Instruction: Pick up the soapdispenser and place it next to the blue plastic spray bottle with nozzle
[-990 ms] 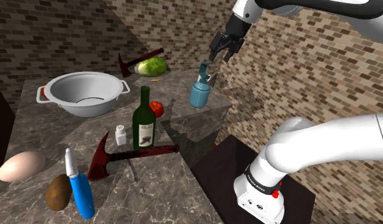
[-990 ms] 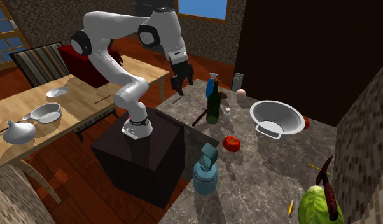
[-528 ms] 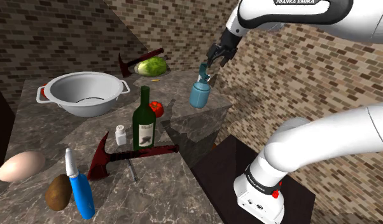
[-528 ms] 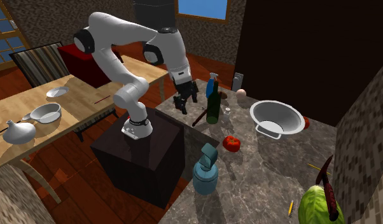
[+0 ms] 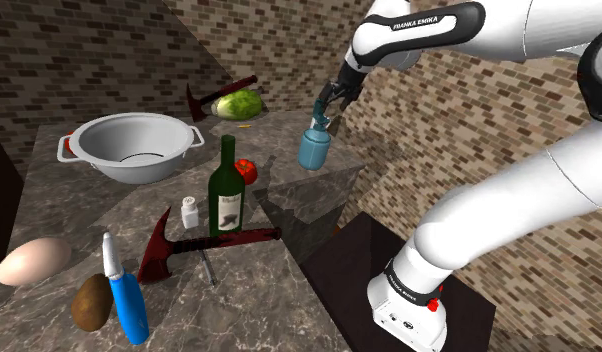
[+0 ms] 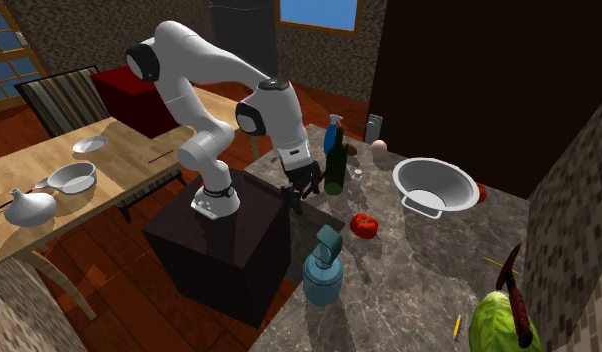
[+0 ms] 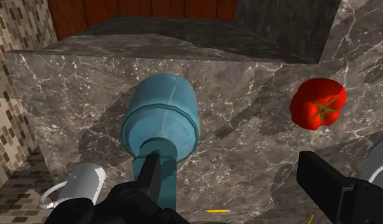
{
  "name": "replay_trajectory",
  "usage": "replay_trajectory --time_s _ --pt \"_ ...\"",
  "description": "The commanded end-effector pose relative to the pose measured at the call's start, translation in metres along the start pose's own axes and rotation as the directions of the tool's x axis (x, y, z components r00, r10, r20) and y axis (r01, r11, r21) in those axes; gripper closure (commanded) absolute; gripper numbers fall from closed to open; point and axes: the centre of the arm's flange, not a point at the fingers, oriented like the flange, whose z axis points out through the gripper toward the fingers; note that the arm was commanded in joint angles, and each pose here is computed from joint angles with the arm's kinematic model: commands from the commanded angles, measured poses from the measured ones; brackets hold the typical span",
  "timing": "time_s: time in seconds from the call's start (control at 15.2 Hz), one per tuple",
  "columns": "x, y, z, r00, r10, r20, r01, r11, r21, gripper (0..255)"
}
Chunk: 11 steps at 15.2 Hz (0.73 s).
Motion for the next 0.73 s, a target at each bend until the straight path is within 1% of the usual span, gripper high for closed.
replay_trajectory --time_s 0.0,0.33,0.66 --pt "0.008 0.016 0.017 1.000 0.005 -0.009 -0.006 1.000 -0.011 0" --pt "0.037 0.054 0.057 0.999 0.019 -0.029 -0.020 0.999 -0.037 0" --pt "0.040 0.058 0.082 0.999 0.020 -0.031 -0.021 0.999 -0.039 0"
